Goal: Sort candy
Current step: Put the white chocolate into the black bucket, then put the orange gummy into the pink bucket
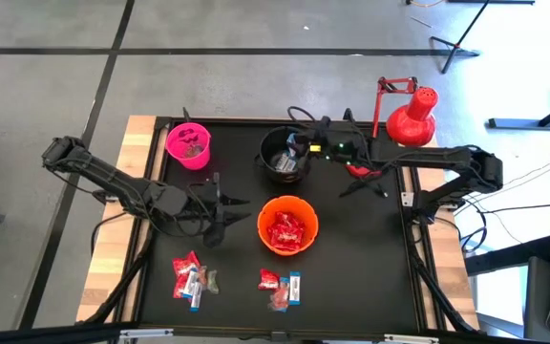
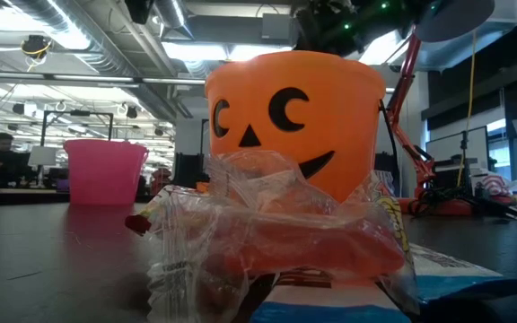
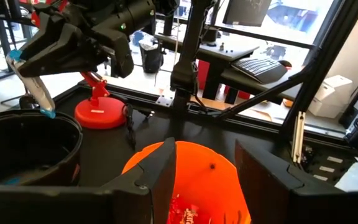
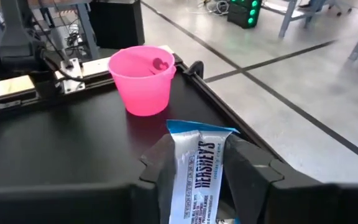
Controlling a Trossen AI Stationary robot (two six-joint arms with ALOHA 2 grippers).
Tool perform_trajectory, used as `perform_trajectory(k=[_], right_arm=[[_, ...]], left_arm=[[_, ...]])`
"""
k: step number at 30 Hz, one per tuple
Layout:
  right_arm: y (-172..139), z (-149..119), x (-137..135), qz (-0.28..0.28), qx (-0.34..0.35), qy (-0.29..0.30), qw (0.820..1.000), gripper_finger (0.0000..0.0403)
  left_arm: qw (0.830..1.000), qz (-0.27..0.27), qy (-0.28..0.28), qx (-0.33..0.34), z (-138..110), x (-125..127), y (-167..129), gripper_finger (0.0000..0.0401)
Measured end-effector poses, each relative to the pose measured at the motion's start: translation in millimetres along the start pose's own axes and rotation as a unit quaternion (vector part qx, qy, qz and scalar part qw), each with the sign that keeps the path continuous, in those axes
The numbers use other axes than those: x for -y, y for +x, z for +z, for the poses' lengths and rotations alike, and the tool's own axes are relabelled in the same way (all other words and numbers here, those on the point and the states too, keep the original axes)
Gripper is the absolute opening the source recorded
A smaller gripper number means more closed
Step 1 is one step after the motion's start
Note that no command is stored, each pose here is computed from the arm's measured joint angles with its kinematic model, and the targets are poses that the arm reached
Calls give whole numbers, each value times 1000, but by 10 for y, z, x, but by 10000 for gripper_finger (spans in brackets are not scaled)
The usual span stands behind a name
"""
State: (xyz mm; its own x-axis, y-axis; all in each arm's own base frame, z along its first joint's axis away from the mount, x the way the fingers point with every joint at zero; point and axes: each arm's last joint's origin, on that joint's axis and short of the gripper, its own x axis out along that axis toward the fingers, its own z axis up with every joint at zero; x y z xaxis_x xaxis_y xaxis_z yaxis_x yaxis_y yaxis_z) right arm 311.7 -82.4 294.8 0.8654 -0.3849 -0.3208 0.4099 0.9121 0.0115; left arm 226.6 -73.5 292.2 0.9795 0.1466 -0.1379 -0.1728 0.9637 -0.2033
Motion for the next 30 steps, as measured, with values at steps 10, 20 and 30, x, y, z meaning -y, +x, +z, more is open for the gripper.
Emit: perform_trajectory(k=[10,20,30], right_arm=[[-14,41,-3,-2,18,9,1000,187],[-106,122,-45,74,34,44,996,219],[-664,283,-888,358,63,42,931,220]], left_arm=[[1000,3,0,0,-1,-2,0,153],[1000,3,1,-1,-3,-3,0,153],[1000,13,6,1,-4,-8,0,153]])
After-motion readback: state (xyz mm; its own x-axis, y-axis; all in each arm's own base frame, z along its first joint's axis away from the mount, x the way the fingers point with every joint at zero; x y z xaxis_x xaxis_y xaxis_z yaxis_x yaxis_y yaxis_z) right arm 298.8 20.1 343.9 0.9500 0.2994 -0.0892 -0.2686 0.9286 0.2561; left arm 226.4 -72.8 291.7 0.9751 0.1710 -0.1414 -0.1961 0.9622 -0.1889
